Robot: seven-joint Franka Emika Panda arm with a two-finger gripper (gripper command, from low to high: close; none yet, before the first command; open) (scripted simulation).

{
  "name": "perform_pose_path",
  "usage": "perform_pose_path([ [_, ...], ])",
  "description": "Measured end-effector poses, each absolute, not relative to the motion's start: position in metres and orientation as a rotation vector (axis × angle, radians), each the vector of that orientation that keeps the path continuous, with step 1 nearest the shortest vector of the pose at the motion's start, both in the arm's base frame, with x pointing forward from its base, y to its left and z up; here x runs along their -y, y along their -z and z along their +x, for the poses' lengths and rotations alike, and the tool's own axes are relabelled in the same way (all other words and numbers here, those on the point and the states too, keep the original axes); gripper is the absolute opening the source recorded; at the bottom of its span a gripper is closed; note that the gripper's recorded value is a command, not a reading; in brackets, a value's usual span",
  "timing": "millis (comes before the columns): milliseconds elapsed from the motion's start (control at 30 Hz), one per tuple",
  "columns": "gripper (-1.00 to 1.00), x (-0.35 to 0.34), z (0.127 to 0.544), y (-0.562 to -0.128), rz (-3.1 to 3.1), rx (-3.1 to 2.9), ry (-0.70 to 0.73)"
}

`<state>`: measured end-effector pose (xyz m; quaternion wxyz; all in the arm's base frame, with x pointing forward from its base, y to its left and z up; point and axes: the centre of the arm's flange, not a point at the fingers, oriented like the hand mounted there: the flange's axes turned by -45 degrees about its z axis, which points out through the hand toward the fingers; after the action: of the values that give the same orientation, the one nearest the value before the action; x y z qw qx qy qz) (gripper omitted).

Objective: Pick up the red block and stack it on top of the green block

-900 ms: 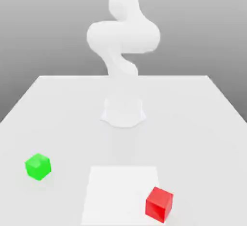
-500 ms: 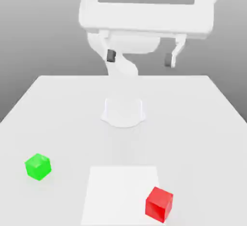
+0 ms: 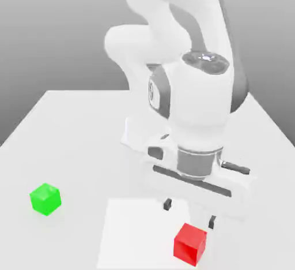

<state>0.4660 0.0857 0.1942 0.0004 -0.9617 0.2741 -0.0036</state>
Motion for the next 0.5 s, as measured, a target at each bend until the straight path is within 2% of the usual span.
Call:
perform_pose_path([
  [100, 0.00, -0.087, 0.464, -0.155, -3.019, -0.865, 0.002],
  [133, -1.00, -0.087, 0.464, -0.147, -3.020, -0.864, 0.001],
  [333, -1.00, -0.087, 0.463, -0.144, -3.018, -0.863, 0.003],
  [500, -1.00, -0.087, 0.465, -0.193, -3.017, -0.866, 0.004],
])
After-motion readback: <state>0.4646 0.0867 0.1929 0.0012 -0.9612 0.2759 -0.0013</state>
